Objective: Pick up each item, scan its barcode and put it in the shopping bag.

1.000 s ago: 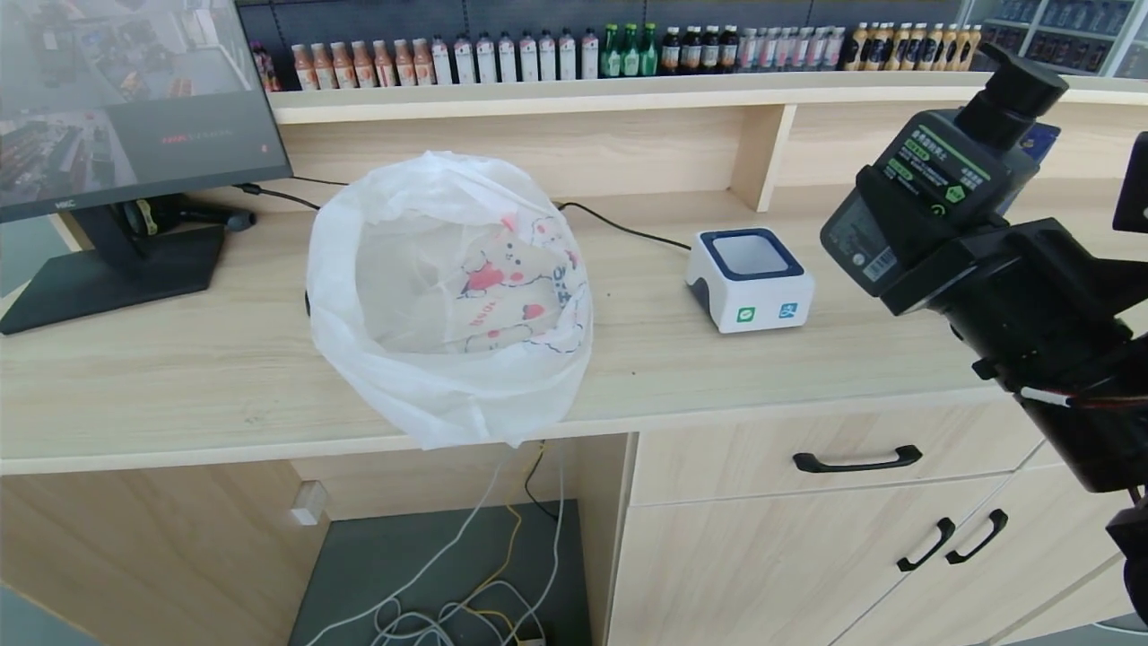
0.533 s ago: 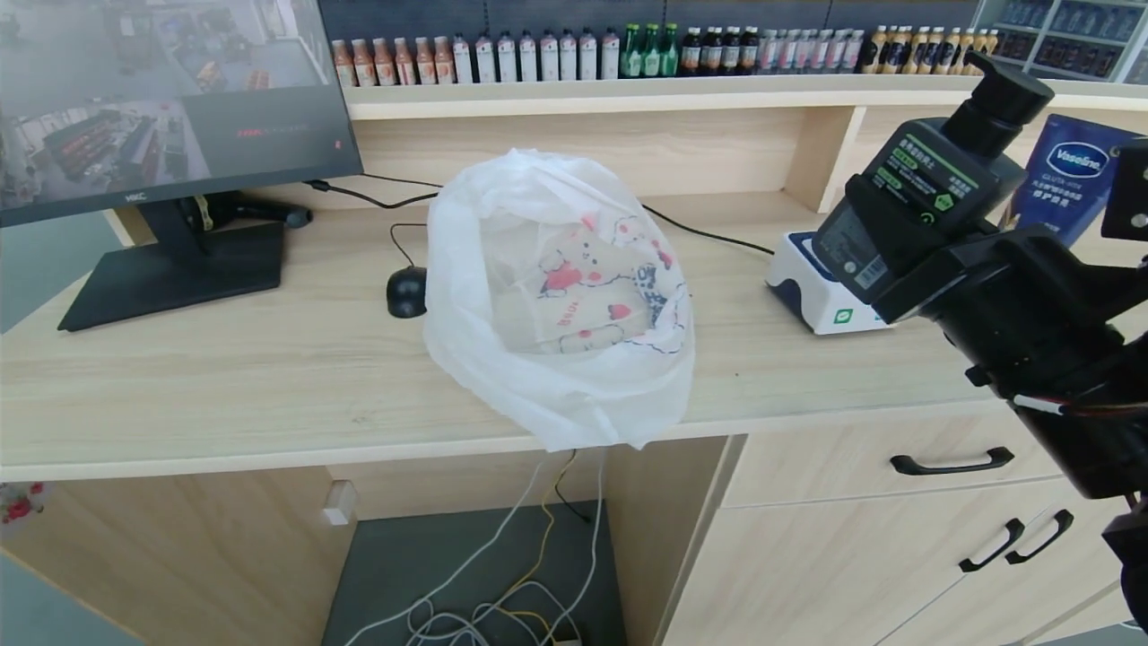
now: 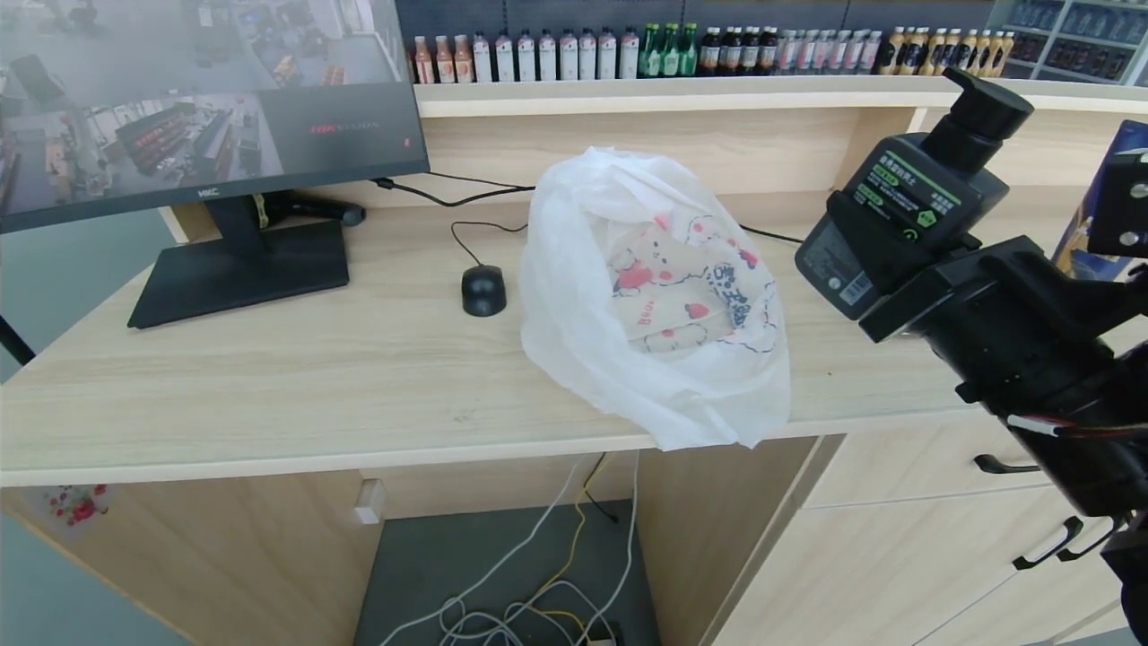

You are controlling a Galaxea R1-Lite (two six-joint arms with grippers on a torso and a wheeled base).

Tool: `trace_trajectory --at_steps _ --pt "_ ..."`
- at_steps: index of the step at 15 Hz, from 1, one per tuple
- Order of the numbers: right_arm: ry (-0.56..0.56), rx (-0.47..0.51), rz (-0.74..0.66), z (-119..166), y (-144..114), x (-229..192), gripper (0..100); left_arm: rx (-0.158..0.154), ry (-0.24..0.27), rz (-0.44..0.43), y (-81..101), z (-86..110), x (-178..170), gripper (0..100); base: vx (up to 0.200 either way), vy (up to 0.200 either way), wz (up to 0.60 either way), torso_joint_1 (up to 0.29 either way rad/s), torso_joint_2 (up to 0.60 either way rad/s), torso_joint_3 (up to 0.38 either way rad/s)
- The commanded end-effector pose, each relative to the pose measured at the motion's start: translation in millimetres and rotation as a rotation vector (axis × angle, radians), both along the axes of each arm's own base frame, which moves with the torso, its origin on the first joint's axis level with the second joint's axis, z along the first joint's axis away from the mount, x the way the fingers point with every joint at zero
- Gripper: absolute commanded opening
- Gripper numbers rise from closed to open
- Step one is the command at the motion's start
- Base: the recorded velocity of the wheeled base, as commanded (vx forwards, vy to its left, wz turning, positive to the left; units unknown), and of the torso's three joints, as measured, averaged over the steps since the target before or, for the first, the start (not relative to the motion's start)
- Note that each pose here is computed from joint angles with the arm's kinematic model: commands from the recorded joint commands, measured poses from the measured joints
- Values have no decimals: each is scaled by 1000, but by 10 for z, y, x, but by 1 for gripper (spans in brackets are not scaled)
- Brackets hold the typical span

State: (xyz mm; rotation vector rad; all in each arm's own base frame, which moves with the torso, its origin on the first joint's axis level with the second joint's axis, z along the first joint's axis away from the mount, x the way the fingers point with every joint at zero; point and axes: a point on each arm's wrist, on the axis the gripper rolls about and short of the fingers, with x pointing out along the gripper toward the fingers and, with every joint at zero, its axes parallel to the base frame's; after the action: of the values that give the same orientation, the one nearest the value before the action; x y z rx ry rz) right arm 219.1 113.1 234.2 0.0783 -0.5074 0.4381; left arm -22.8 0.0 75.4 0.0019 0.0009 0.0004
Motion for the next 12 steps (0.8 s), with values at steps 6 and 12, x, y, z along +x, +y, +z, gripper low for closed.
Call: trace_trajectory --at_steps 6,12 --pt "24 -21 36 -77 11 -162 0 -3 1 1 0 -1 0 100 0 0 0 0 0 0" --pt "41 -22 58 75 311 -252 0 -2 1 1 0 -1 0 100 0 0 0 0 0 0"
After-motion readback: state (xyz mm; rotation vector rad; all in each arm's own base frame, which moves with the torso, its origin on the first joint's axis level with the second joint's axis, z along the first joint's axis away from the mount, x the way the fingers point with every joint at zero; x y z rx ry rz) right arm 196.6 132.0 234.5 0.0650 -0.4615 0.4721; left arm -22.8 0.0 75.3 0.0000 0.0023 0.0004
